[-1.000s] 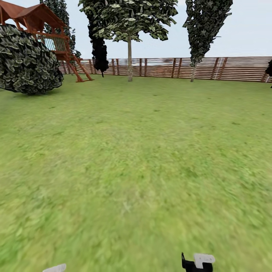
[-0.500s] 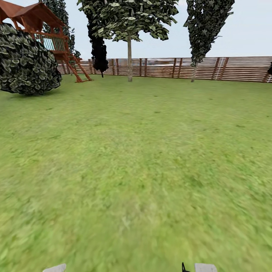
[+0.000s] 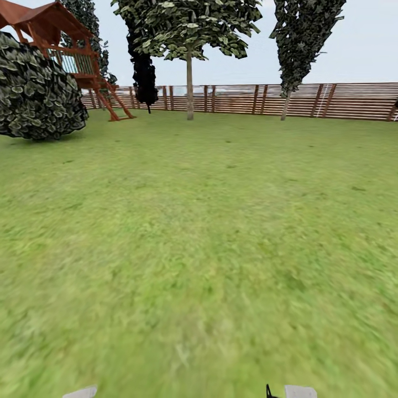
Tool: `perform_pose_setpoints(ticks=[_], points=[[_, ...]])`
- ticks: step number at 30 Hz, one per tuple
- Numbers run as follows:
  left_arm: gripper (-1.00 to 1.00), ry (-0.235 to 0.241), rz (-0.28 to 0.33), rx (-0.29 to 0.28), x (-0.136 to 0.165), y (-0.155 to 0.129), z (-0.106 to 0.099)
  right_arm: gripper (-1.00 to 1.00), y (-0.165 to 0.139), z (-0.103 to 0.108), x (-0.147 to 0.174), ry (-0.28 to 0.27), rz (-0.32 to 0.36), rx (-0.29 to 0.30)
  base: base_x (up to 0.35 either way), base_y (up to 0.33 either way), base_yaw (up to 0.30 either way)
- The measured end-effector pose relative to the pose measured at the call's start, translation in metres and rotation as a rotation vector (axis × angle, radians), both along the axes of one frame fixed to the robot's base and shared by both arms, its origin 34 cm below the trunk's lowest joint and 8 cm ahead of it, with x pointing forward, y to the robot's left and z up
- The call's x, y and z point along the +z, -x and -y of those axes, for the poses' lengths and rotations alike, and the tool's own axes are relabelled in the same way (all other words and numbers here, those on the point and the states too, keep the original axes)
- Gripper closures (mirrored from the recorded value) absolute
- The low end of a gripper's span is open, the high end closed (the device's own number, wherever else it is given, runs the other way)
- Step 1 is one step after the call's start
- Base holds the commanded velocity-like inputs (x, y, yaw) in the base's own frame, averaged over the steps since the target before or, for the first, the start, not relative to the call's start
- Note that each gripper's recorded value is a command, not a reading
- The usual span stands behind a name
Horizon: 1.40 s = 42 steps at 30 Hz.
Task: In the garden, pick up the pesticide atomizer on the floor and spray pesticide onto both trees until each tree trunk is fully covered.
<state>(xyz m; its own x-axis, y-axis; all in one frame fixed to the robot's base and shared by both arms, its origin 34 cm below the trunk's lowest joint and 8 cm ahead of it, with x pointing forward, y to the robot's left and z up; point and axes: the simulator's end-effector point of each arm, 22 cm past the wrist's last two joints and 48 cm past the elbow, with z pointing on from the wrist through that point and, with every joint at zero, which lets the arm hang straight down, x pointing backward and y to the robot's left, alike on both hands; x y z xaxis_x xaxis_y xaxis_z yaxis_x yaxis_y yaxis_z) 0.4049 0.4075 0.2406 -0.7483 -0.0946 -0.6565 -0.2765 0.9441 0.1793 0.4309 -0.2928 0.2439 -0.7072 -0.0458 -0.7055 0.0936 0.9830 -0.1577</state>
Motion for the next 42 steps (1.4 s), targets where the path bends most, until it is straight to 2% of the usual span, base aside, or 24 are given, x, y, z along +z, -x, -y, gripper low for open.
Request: perform_pose_setpoints(ticks=[42], points=[[1.00, 0.001, -0.001, -0.002, -0.0003, 0.0001, 0.0013, -1.00, 0.0000, 0.0000, 0.0000, 0.000, 0.000, 0.000, 0.340, 0.000, 0.000]])
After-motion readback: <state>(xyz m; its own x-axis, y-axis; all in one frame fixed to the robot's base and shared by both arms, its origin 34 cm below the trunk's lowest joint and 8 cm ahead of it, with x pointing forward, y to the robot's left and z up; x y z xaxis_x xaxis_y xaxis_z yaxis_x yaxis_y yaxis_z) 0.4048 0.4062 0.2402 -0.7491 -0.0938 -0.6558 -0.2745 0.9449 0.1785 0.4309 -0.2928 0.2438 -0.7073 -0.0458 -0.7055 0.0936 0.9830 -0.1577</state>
